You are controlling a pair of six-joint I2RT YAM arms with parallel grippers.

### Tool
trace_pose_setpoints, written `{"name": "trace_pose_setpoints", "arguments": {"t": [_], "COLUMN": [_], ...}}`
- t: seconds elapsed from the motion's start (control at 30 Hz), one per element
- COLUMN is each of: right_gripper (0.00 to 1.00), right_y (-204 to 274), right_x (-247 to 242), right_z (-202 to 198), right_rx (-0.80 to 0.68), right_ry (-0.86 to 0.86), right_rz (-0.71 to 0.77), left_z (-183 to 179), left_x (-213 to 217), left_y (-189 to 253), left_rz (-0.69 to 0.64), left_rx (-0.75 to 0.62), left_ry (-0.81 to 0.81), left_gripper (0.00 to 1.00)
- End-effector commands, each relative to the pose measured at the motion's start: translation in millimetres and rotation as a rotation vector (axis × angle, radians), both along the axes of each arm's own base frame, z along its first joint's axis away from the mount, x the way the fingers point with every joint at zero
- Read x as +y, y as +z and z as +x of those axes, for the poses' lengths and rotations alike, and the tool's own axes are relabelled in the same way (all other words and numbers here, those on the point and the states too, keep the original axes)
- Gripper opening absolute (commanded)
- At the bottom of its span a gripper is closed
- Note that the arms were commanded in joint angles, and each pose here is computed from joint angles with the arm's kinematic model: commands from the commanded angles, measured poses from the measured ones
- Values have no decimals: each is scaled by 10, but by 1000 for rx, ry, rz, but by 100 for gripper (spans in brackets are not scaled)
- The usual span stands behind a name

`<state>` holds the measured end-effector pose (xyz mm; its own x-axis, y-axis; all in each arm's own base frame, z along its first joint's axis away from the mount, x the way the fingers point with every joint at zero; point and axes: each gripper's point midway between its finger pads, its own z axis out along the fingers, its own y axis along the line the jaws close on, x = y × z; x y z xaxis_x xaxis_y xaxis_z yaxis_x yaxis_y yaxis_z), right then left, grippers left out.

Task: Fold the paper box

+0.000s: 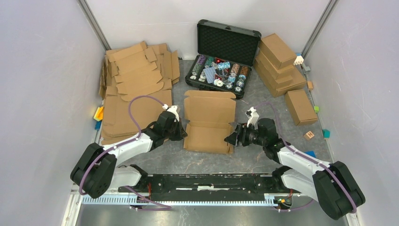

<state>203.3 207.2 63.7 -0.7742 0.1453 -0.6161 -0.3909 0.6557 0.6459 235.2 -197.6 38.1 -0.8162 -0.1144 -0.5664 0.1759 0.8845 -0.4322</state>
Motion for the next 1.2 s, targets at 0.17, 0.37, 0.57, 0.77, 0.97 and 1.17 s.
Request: {"name": "trace_pose_setpoints", "arguments": {"t": [0.17, 0.37, 0.57, 0.77, 0.97, 1.17], "right_gripper": [65, 59, 50, 44, 43, 39], "right_y": [269, 247, 193, -57, -154, -211], "right_x": [82, 103, 86, 25, 12, 49], "right_z": [72, 33, 42, 55, 73, 108], "right_rx": [-92, -79, -66, -3, 18, 58], "right_ry": [-15, -9, -17, -28, -33, -24], "right_rz": [93, 118, 99, 8, -78, -190], "left_z": [144, 144, 142, 139, 142, 140], "left_x": [-82, -87, -89, -94, -91, -126], "left_y": [240, 239, 238, 245, 272, 371], "left_rz": [-23, -23, -25, -28, -33, -48], "left_rx": [-86, -85, -83, -83, -92, -120], "left_ry": [-17, -19, -18, -19, -15, -8], "left_gripper": [2, 2, 2, 2, 2, 2]}}
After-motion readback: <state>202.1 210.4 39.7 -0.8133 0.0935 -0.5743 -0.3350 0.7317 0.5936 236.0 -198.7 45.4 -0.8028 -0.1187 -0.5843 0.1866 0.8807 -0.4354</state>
